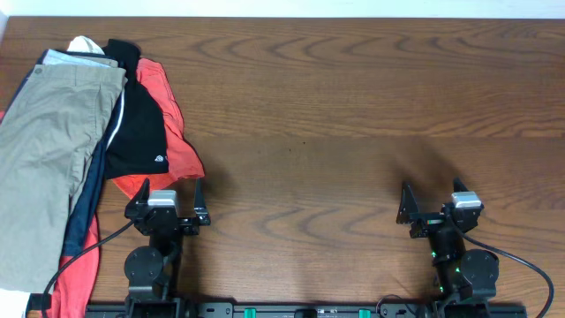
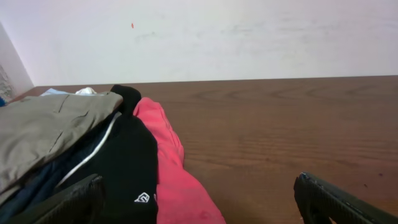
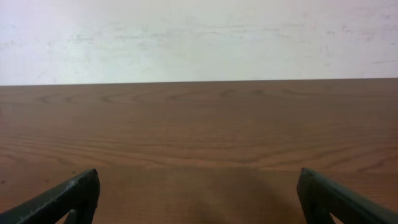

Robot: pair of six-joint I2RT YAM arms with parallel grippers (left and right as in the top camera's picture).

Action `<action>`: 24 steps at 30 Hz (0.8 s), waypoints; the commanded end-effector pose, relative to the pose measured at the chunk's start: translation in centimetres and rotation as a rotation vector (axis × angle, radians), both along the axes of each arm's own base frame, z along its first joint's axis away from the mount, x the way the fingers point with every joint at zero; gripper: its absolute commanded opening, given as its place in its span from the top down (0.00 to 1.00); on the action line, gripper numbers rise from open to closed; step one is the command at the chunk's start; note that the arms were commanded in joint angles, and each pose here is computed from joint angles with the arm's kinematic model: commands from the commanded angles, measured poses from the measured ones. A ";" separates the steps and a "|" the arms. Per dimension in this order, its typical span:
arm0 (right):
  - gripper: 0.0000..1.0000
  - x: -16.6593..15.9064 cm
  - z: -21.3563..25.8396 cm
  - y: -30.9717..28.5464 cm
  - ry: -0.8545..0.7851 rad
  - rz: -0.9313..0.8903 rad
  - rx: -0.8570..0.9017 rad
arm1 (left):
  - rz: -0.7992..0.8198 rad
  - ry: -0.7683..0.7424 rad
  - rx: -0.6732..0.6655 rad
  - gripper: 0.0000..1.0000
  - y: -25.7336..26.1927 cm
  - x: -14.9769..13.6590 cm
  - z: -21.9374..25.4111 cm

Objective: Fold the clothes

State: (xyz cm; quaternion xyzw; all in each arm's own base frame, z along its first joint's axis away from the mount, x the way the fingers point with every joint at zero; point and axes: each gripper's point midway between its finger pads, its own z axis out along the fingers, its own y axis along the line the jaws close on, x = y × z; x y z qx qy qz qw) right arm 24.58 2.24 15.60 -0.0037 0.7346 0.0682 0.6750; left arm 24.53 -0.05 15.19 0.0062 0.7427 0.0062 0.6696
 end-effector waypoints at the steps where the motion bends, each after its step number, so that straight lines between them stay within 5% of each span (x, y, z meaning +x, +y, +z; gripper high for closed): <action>1: 0.01 0.0 -0.2 -0.2 0.007 -0.007 0.008 | 0.012 0.051 0.014 0.02 0.3 -0.1 -1.5; 24: 0.01 0.1 0.4 -1.5 -0.019 -0.083 -0.007 | -0.054 0.033 -0.013 0.02 -0.9 -0.1 -1.1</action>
